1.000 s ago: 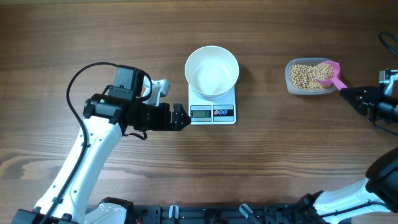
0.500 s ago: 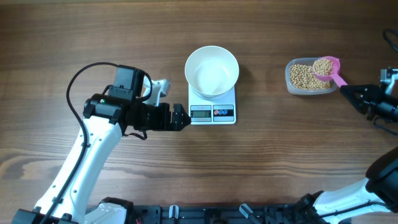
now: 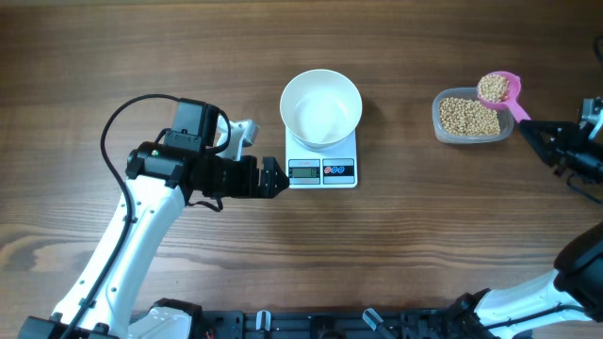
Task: Scoop item into bowl and weigh 150g on scale
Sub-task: 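Lift the filled pink scoop up out of the soybean container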
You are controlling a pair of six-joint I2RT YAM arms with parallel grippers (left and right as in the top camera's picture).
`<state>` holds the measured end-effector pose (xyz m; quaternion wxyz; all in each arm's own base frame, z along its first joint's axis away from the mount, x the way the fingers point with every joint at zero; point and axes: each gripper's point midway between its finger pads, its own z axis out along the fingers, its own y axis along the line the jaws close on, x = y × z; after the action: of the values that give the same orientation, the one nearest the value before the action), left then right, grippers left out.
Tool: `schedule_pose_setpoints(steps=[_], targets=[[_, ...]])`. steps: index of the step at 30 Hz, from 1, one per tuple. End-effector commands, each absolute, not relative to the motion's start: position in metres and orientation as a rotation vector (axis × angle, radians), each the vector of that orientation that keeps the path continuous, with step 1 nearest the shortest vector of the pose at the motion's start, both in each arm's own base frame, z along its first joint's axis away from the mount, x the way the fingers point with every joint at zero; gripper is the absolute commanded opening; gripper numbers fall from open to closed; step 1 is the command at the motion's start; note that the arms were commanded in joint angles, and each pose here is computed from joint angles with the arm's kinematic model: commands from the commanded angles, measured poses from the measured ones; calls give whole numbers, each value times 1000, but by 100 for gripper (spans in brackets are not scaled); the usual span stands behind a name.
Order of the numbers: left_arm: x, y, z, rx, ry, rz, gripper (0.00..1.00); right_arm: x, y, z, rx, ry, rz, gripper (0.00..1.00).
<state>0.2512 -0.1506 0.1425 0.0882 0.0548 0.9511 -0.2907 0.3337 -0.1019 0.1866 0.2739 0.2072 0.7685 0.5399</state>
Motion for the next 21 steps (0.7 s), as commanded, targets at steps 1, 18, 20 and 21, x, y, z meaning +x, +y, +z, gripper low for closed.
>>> schedule_pose_setpoints(steps=[1, 18, 20, 21], targets=[[252, -149, 141, 158, 2836, -851, 100, 339, -102, 198, 536, 1962, 1513, 4], [252, -149, 141, 158, 2836, -851, 100, 356, -54, 223, 404, 1874, 1689, 4], [252, -149, 141, 158, 2836, -851, 100, 358, -45, 227, 384, 1856, 1724, 4], [252, -149, 141, 158, 2836, -851, 100, 359, -41, 229, 375, 1848, 1740, 4]])
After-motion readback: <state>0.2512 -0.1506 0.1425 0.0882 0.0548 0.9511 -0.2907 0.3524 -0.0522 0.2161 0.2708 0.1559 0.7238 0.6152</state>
